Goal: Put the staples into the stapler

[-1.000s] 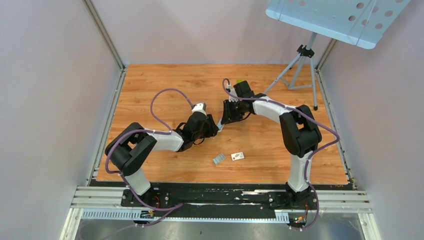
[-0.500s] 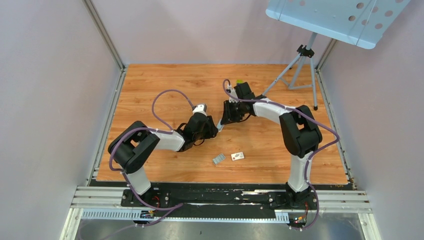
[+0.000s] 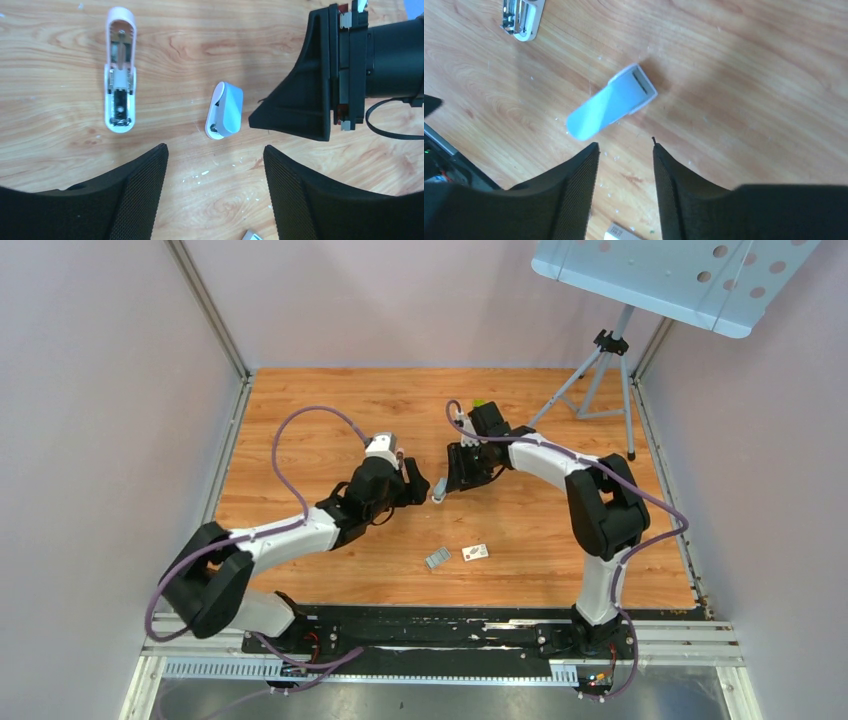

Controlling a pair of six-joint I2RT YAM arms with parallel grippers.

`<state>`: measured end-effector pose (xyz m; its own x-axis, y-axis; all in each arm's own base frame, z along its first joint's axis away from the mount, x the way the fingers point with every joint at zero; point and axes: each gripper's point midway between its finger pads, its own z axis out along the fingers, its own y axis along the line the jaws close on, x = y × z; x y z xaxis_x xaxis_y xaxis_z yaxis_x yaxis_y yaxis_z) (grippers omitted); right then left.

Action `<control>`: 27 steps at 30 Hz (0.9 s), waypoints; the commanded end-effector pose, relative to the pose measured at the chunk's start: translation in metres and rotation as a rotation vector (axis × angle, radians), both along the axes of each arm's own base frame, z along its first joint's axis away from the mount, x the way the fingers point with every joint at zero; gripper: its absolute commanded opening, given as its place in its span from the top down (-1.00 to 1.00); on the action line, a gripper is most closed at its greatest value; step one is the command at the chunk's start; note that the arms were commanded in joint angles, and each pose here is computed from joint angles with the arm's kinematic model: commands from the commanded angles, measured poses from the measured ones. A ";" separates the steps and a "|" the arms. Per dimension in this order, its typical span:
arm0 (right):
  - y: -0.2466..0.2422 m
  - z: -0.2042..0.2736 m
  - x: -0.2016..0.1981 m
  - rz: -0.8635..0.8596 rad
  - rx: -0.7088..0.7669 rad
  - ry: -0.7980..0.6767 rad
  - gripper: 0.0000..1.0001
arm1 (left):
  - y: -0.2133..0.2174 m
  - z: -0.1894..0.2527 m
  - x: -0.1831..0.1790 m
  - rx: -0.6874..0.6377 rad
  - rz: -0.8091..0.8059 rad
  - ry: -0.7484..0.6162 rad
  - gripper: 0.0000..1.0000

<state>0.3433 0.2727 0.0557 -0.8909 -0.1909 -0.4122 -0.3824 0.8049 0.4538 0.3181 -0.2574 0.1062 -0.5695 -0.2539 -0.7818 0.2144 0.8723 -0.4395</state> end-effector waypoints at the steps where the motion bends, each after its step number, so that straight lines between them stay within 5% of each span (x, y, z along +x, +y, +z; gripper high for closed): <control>1: -0.014 0.024 -0.024 0.018 -0.054 -0.011 -0.10 | 0.033 0.014 -0.010 0.141 0.025 -0.014 -0.53; 7: -0.021 0.034 -0.065 0.066 -0.074 -0.052 -0.39 | 0.066 0.029 -0.036 0.246 0.018 -0.014 -0.99; 11: -0.018 0.039 -0.093 0.121 -0.076 -0.085 -0.41 | 0.096 0.031 -0.050 0.289 0.090 -0.007 -1.00; 17: 0.003 0.052 -0.119 0.179 0.011 -0.132 -0.09 | 0.092 0.026 -0.077 0.163 0.022 0.000 -1.00; 27: 0.024 0.035 -0.136 0.227 0.048 -0.087 0.34 | 0.048 -0.005 -0.109 -0.130 -0.104 0.145 -0.11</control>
